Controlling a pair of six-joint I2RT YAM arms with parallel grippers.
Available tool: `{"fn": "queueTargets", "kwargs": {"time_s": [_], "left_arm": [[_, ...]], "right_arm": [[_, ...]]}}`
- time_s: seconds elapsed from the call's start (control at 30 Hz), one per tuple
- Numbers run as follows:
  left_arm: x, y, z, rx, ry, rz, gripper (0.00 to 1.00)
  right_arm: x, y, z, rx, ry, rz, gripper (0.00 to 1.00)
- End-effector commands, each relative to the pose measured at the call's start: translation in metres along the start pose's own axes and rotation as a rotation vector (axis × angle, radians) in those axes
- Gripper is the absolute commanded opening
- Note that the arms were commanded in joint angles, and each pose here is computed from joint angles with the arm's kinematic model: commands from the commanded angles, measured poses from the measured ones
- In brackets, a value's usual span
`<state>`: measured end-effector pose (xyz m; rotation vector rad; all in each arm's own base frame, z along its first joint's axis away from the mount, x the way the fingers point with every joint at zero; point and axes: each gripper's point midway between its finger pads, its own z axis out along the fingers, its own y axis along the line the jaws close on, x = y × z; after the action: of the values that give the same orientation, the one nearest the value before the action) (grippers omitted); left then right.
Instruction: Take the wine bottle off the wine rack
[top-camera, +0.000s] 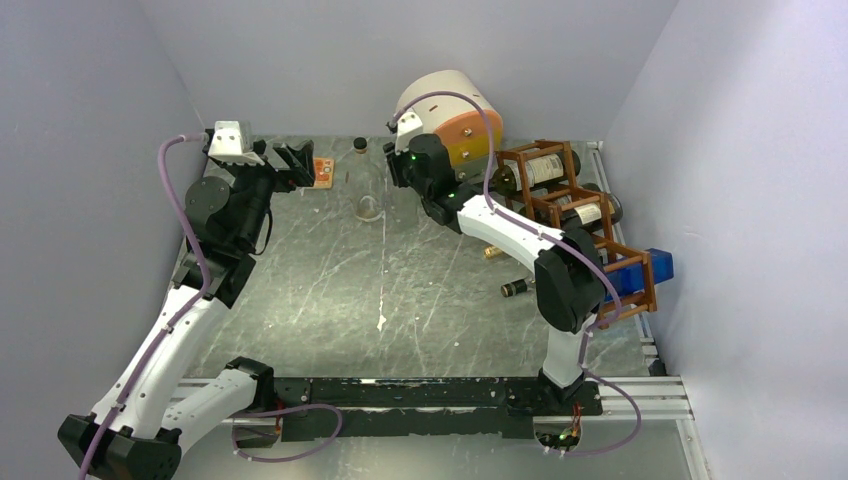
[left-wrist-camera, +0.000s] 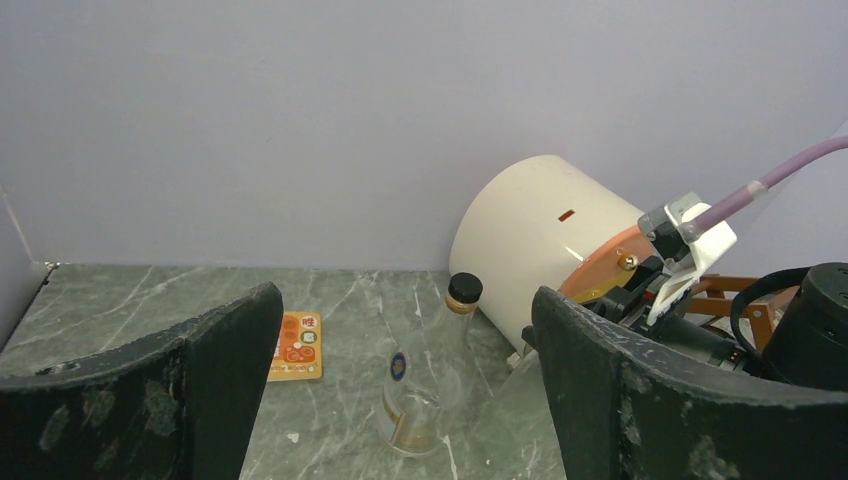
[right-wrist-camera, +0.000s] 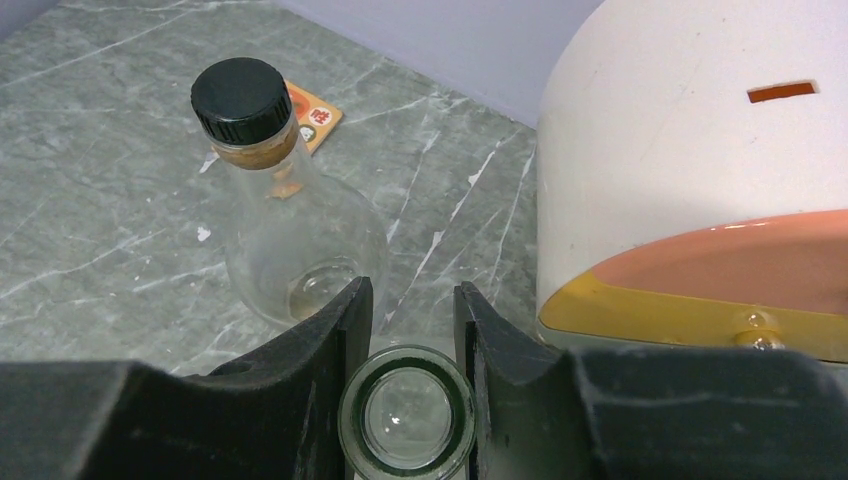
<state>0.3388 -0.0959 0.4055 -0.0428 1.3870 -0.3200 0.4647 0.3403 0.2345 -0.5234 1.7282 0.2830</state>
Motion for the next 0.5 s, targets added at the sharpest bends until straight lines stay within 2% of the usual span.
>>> {"fn": "queueTargets", "kwargs": {"time_s": [0.0, 0.07, 0.27, 0.3, 0.47], "left_arm": [[-0.005, -0.005, 0.001, 0.021, -0.027, -0.007, 0.98], [-0.003, -0.006, 0.002, 0.023, -0.019, -0.008, 0.98], [-0.001, -0.008, 0.002, 0.032, -0.016, -0.013, 0.98], [-0.002, -0.008, 0.002, 0.033, -0.018, -0.013, 0.98], [0.001, -0.005, 0.002, 0.020, -0.018, -0.002, 0.98]], "right_arm": [[-0.033, -0.004, -0.003, 0.014, -0.096, 0.005, 0.34], [-0.035, -0.006, -0.005, 0.023, -0.092, 0.006, 0.52], [-0.063, -0.008, -0.028, 0.003, -0.109, 0.034, 0.96], [-0.070, -0.008, -0.036, -0.002, -0.108, 0.041, 0.99], [-0.089, -0.018, -0.097, -0.020, -0.074, 0.059, 1.00]]}}
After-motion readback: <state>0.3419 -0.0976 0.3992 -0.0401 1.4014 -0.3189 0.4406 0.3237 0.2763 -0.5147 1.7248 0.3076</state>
